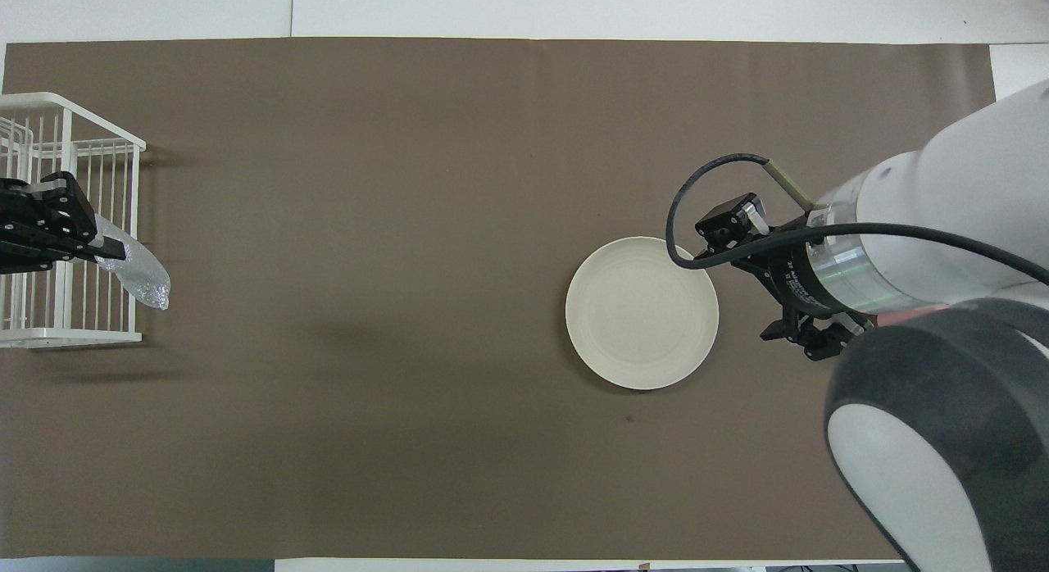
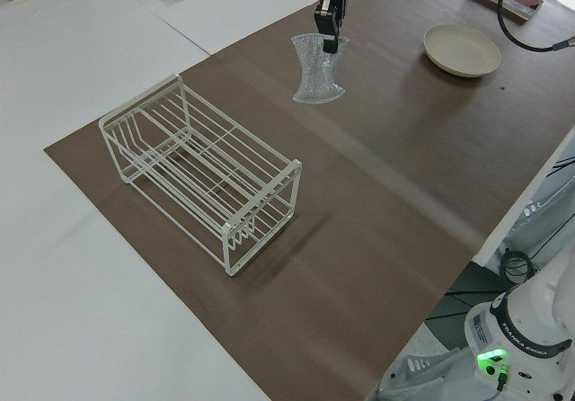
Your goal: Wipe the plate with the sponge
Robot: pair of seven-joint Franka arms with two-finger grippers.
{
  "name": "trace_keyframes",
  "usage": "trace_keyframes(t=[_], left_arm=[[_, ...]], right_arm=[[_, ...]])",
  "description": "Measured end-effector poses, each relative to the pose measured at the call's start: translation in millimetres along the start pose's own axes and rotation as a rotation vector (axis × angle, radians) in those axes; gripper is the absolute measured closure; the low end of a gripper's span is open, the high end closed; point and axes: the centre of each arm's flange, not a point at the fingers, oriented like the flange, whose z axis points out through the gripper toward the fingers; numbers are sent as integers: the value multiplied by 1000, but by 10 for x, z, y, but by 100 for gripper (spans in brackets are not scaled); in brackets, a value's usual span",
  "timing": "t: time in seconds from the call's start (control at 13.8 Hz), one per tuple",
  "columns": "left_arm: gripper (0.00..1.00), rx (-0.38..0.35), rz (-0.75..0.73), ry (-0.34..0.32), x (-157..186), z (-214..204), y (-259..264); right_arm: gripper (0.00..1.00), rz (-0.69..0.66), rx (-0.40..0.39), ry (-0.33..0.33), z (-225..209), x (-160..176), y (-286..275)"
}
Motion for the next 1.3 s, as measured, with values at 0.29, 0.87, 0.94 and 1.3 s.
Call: trace_keyframes(t=[0.29,0.87,0.94,1.3], left_arm=[[95,-300,70,-141,-147,164,-4],[95,-759,140,-138,-877,1050,-262],[95,-799,151,-133,-977,1134,-242],[95,-911,307,-90,-1554,1615,-198]], right_arm=[[2,82,36,10,-54,-23,-63],[4,228,45,-18,212,-1172,-588],[4,226,41,-18,230,-1184,-591],[0,353,92,-28,256,-1337,-690]])
